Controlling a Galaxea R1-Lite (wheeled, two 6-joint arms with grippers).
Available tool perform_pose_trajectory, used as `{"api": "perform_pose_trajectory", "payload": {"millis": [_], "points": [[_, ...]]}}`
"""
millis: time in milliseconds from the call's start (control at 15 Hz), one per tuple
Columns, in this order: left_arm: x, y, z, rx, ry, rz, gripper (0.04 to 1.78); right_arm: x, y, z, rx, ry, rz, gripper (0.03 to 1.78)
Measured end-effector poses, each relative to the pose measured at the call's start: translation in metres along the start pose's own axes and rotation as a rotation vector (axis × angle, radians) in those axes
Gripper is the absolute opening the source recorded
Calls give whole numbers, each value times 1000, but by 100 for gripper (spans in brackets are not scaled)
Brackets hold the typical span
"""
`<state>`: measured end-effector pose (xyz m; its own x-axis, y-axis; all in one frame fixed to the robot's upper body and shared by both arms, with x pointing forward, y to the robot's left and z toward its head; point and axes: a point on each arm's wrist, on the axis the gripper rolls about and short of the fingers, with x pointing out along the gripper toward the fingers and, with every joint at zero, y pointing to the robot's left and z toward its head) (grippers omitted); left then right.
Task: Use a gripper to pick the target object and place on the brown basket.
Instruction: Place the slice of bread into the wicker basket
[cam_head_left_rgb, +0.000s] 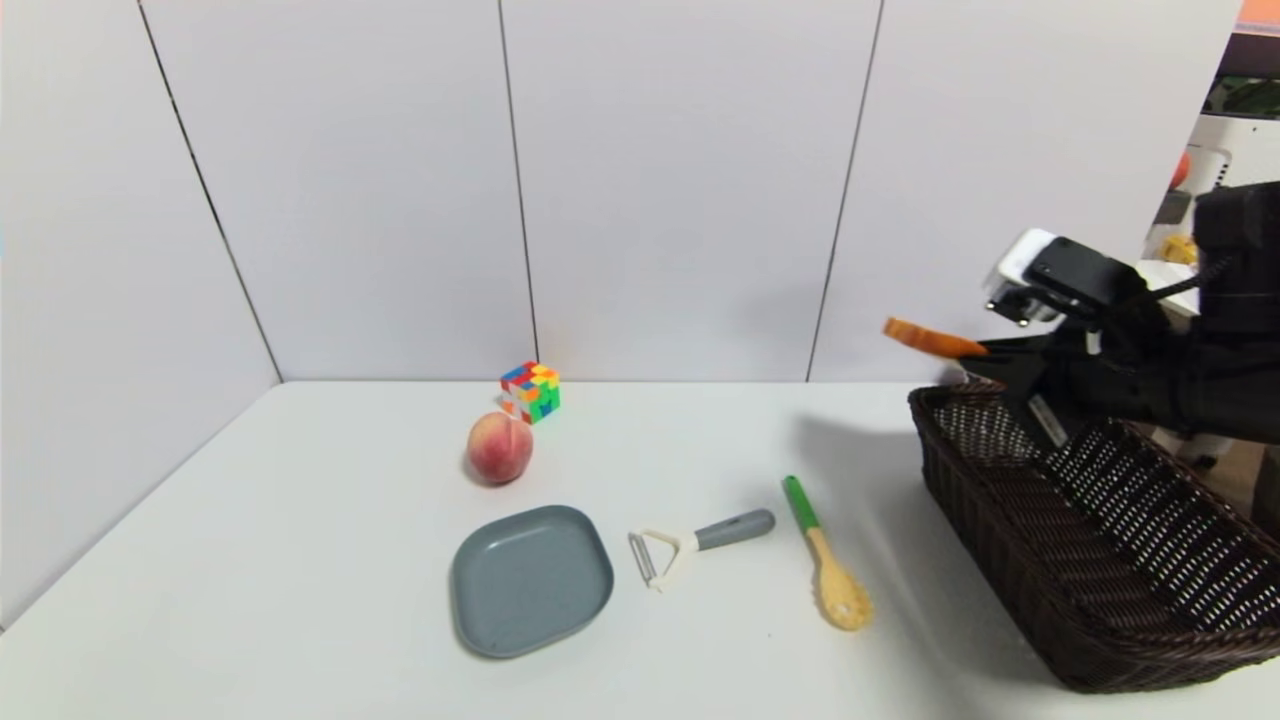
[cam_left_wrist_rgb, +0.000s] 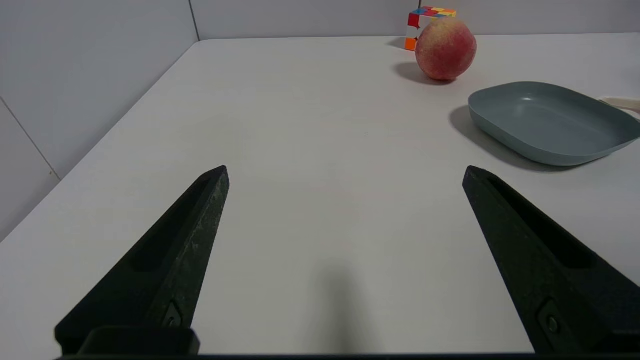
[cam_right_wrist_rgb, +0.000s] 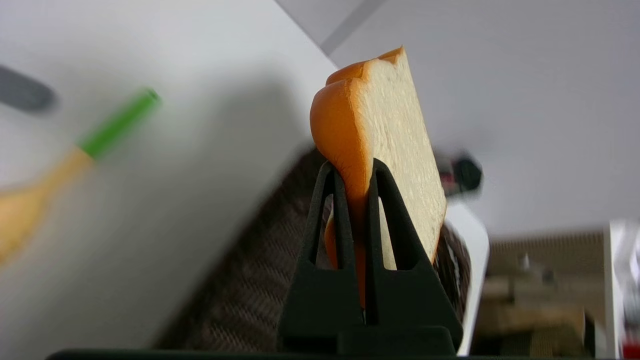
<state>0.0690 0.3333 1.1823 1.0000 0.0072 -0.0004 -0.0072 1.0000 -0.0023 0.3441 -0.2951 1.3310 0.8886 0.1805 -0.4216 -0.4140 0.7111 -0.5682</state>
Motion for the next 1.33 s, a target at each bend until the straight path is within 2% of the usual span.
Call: {"api": "perform_pose_trajectory", "payload": {"millis": [200, 467, 533, 733, 867, 1133, 1333], "points": [[0, 0, 0, 0, 0, 0, 169, -18, -8, -42, 63, 128, -67, 10], [0, 0, 0, 0, 0, 0, 169, -25, -5, -57, 91, 177, -80, 10], [0, 0, 0, 0, 0, 0, 169, -26, -5, -58, 91, 179, -79, 19], [0, 0, 0, 0, 0, 0, 169, -27, -4, -58, 90, 177, -77, 68], [0, 0, 0, 0, 0, 0, 169, -28, -3, -58, 87, 179, -72, 91], [0, 0, 0, 0, 0, 0, 169, -44, 2, -57, 109, 196, -51, 124], [0, 0, 0, 0, 0, 0, 169, -73, 15, -61, 185, 206, -42, 139]]}}
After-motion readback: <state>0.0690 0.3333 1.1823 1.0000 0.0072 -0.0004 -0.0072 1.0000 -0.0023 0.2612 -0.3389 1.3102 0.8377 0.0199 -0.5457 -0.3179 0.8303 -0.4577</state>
